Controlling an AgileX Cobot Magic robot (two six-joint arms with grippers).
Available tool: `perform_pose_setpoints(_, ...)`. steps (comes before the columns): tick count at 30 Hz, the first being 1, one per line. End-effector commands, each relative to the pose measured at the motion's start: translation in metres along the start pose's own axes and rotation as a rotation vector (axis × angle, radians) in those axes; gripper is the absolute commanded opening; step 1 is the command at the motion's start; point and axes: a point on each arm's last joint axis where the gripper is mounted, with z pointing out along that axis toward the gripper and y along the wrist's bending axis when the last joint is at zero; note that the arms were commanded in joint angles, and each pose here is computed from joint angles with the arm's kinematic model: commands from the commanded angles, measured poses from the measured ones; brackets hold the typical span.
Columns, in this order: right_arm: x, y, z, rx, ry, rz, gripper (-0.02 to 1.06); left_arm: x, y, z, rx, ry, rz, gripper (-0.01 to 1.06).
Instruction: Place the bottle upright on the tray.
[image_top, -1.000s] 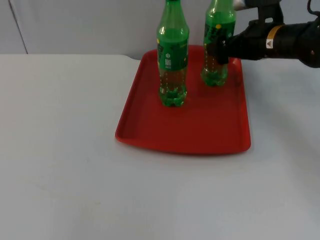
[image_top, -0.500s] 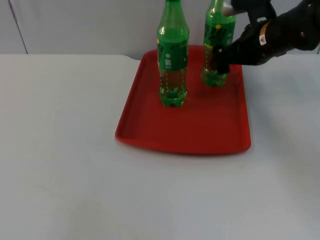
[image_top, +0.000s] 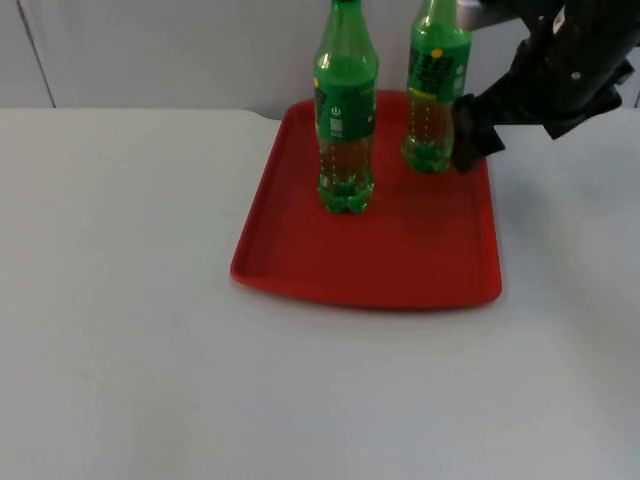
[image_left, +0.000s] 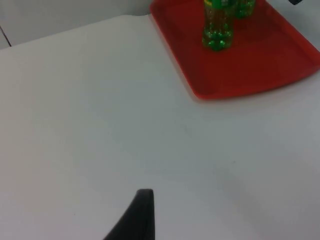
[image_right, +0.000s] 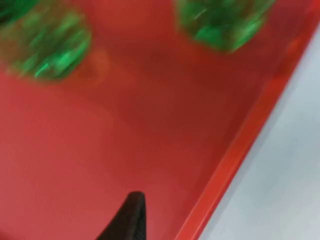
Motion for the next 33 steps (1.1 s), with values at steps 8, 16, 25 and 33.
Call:
perform_pose_setpoints(8,0.003,0.005,-0.062,-0.059,-0.021,-0.020,1.05,0.001,0.000,0.001,-0.003,-0.006,-0.003,1.05)
perform_pose_setpoints(16,0.035,0.008,-0.096,-0.045,-0.072,-0.018,1.05,0.001,0.000,0.001,-0.003,-0.006,-0.003,1.05)
perform_pose_setpoints(25,0.070,0.013,-0.140,-0.036,-0.151,-0.003,1.05,0.001,0.000,0.001,-0.003,-0.006,-0.003,1.05)
perform_pose_setpoints(33,0.097,0.020,-0.187,-0.052,-0.234,0.020,1.05,0.001,0.000,0.001,-0.003,-0.006,-0.003,1.05)
